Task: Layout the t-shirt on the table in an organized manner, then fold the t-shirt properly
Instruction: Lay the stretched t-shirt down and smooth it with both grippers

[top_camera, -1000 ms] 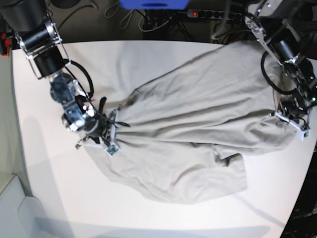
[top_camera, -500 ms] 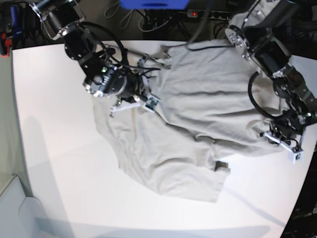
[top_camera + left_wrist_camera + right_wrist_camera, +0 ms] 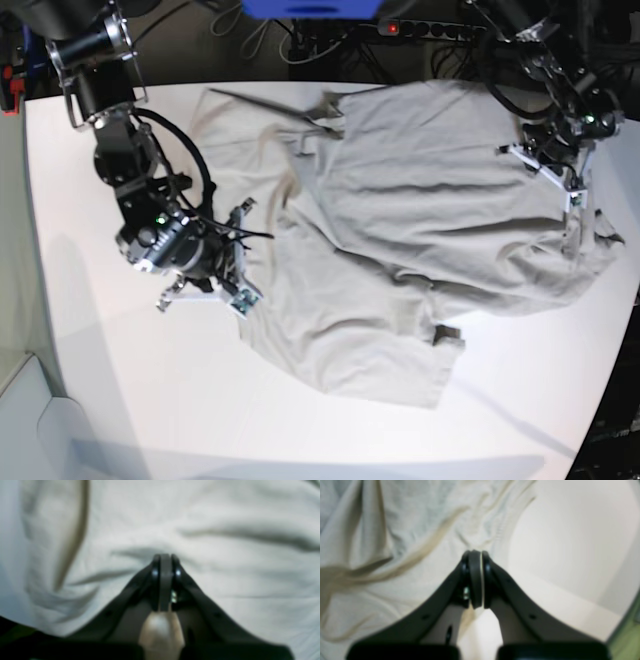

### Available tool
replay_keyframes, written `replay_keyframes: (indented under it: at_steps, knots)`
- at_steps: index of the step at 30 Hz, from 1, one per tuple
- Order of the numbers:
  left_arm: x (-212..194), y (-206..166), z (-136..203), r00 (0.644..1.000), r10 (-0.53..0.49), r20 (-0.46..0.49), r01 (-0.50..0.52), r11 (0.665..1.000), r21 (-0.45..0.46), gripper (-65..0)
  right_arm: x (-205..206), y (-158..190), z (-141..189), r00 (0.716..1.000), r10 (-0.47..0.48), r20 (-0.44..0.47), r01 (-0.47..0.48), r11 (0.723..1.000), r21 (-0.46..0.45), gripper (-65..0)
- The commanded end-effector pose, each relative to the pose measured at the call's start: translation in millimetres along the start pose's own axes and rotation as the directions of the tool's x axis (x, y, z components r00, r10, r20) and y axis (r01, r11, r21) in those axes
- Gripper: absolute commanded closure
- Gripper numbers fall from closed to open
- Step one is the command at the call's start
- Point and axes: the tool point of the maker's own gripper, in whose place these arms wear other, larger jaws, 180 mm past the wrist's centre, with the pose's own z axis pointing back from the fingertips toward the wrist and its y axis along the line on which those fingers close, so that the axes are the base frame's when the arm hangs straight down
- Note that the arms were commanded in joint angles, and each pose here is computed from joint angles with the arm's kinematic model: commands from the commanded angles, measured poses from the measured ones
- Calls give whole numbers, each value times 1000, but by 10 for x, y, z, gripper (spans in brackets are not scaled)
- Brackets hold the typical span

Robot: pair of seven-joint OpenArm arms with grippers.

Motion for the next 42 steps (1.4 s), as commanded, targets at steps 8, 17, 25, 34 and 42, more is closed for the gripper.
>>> replay_keyframes:
  at_steps: [8, 17, 25, 34, 42]
  knots:
    - [-120, 23, -188, 999, 35, -10, -36, 999, -22, -2, 308, -75, -455, 993, -93, 67, 89, 994, 66, -7]
    - [278, 332, -176, 999, 5, 43, -6, 1000, 24, -2, -368, -286, -794, 982, -182, -57, 185, 980, 68, -6]
    - [1082, 650, -239, 992, 29, 126, -33, 999, 32, -2, -1059, -251, -591, 969, -145, -202, 155, 987, 38, -6]
    - [1958, 447, -156, 955, 70, 288, -60, 997, -44, -1, -617, 86, -95, 999, -13, -48, 15, 999, 33, -6]
    - [1639, 342, 169, 969, -22, 247, 13, 999, 37, -1, -292, -101, 605, 997, 39, 63, -32, 994, -108, -10]
